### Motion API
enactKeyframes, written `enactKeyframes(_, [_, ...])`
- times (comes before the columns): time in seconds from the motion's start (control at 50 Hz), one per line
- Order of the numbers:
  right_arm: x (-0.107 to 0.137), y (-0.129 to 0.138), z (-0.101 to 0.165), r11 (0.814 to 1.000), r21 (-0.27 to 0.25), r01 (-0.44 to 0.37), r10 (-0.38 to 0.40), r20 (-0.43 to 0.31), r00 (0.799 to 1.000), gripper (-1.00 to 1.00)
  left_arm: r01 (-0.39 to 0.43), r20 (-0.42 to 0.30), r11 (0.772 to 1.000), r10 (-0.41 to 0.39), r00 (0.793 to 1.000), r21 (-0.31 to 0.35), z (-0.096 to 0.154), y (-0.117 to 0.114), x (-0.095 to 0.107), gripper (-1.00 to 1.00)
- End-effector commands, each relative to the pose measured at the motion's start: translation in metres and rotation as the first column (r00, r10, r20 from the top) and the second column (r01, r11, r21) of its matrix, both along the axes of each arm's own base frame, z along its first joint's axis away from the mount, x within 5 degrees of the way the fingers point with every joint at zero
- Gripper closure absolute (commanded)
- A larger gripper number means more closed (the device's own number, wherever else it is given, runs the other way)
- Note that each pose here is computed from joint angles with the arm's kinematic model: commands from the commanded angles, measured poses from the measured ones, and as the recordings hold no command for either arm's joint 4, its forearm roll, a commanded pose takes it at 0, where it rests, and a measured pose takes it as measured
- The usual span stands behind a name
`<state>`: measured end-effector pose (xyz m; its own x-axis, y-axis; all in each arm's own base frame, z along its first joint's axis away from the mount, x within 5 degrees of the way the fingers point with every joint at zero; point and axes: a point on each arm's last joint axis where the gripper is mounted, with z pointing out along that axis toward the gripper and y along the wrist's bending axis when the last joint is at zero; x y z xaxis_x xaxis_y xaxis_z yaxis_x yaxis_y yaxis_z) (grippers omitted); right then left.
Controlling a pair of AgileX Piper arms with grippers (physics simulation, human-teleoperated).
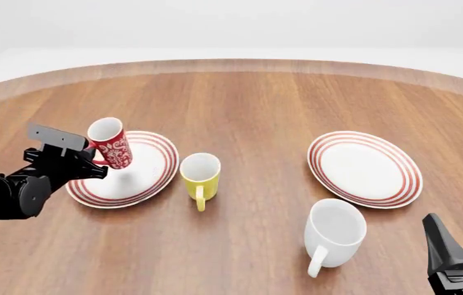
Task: Put the red mug on the left plate.
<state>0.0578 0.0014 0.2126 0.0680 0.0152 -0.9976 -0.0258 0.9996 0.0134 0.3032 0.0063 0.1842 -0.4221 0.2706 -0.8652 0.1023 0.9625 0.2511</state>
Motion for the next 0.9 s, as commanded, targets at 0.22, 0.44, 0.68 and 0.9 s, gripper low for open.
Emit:
enactKeyframes(0.22, [0.000,0.000,0.000,1.000,0.000,0.000,0.000,0.000,1.000,-1.00,-0.005,-0.025,1.000,0.005,1.000,-0.015,-0.018,-0.001,0.002,1.00])
enactKeyframes(0.44, [0.000,0.000,0.000,1.000,0.000,0.000,0.000,0.000,1.000,-1.00,-0.001,-0.037,1.000,0.000,0.999,-0.022,-0.021,-0.004,0.003,1.00])
enactKeyframes(0.68, [0.000,0.000,0.000,1.000,0.000,0.000,0.000,0.000,1.000,-1.00,0.014,-0.068,0.999,-0.017,0.998,-0.039,-0.023,-0.011,0.001,-1.00])
enactKeyframes(0.9, [0.000,0.000,0.000,1.000,0.000,0.000,0.000,0.000,1.000,-1.00,-0.006,-0.071,0.999,0.004,0.997,-0.033,-0.017,-0.004,-0.012,-1.00])
